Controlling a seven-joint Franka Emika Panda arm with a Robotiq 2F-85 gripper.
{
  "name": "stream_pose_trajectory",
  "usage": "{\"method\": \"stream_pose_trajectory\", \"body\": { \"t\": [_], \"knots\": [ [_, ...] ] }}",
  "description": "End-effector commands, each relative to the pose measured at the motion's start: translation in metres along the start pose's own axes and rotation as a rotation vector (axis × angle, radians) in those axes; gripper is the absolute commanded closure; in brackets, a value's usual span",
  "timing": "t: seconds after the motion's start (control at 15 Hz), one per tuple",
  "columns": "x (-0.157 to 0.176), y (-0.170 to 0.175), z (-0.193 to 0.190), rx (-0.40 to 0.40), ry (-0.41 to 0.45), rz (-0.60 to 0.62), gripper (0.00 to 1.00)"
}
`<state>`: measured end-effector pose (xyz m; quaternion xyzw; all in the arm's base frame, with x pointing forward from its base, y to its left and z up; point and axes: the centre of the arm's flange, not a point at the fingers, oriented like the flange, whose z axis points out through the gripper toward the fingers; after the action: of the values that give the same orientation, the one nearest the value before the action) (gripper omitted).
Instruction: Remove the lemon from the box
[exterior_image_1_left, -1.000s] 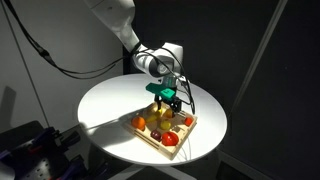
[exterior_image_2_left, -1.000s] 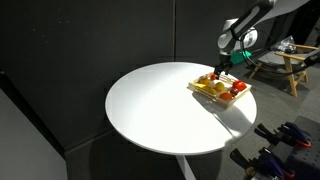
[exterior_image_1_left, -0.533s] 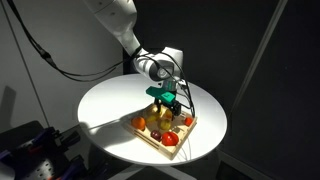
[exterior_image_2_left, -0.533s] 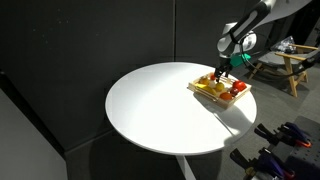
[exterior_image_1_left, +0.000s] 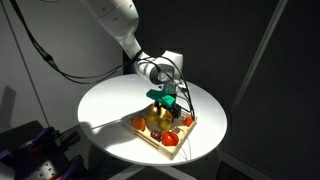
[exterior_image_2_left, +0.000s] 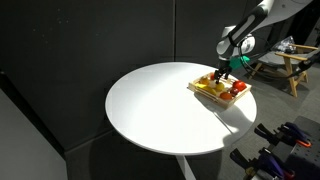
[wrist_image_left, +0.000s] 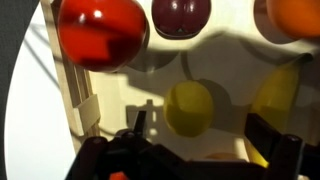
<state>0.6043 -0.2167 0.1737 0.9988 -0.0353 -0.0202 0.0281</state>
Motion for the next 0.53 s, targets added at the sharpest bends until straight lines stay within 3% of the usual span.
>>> {"method": "stream_pose_trajectory", "body": {
  "t": [0.0, 0.47],
  "knots": [
    [0.012, 0.010, 0.004, 0.006, 0.015, -0.011, 0.00],
    [0.015, 0.013, 0.016, 0.002, 0.005, -0.004, 0.00]
  ]
}}
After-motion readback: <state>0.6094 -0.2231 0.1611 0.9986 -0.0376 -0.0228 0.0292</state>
